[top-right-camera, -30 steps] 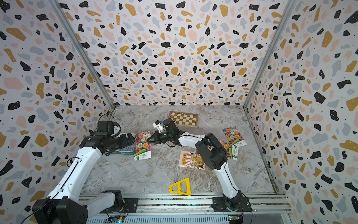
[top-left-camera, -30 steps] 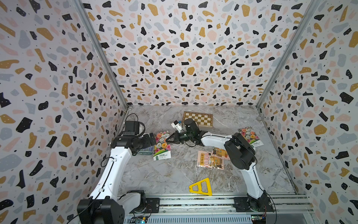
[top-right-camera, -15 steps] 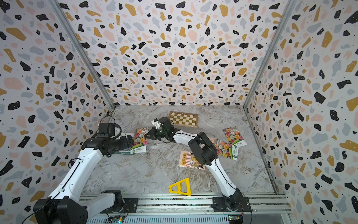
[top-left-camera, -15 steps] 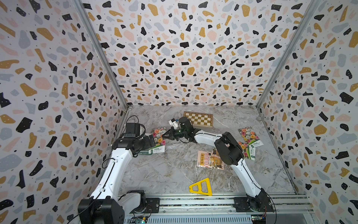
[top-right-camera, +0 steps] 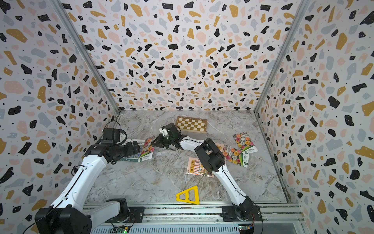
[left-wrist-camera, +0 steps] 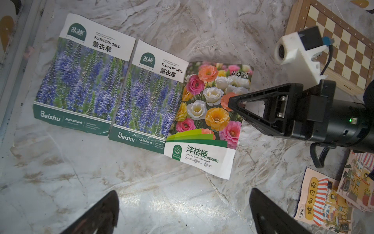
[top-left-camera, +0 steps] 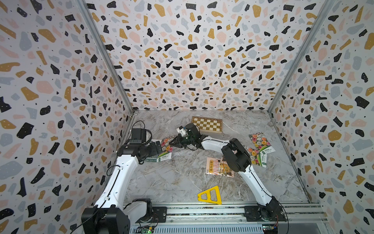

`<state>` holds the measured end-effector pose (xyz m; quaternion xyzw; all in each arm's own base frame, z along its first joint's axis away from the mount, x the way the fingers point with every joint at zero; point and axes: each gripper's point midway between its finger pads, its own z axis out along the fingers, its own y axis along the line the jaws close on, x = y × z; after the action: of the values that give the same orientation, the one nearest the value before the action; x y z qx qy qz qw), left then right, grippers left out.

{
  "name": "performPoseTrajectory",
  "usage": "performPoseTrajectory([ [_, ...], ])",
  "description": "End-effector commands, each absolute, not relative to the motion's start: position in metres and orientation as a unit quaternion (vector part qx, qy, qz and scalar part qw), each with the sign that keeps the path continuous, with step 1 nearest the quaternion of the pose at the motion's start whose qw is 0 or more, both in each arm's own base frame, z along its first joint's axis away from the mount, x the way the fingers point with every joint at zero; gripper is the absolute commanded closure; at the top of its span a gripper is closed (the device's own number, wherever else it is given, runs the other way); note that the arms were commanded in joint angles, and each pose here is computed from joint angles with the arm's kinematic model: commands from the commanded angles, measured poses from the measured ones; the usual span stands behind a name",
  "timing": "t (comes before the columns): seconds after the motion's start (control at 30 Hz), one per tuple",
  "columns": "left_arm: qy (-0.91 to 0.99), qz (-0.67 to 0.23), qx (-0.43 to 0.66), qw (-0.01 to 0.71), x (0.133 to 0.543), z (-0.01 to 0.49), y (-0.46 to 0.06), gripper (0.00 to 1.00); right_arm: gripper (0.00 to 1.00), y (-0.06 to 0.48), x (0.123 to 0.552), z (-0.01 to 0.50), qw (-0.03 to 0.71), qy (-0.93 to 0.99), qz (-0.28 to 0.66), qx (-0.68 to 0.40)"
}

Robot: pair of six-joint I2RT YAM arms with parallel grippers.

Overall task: Arrange the seed packets in a row
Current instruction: Place the seed packet at the center of the board.

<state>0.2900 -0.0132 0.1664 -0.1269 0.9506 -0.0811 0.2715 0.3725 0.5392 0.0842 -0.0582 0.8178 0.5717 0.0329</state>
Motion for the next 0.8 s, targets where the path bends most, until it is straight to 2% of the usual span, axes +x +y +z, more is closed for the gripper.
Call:
performPoseTrajectory([
  [0.0, 0.949, -0.08, -0.121, 0.279, 0.29, 0.166, -0.011, 0.01, 0.71, 0.537, 0.378, 0.084, 0.043, 0.825, 0.561, -0.056],
  [0.43, 0.949, -0.083, -0.12, 0.279, 0.29, 0.166, -0.013, 0.01, 0.39, 0.524, 0.385, 0.082, 0.058, 0.85, 0.521, -0.055],
  [0.77, 0.948, -0.086, -0.124, 0.281, 0.289, 0.168, -0.013, 0.01, 0.35, 0.501, 0.391, 0.094, 0.108, 0.887, 0.441, -0.078],
])
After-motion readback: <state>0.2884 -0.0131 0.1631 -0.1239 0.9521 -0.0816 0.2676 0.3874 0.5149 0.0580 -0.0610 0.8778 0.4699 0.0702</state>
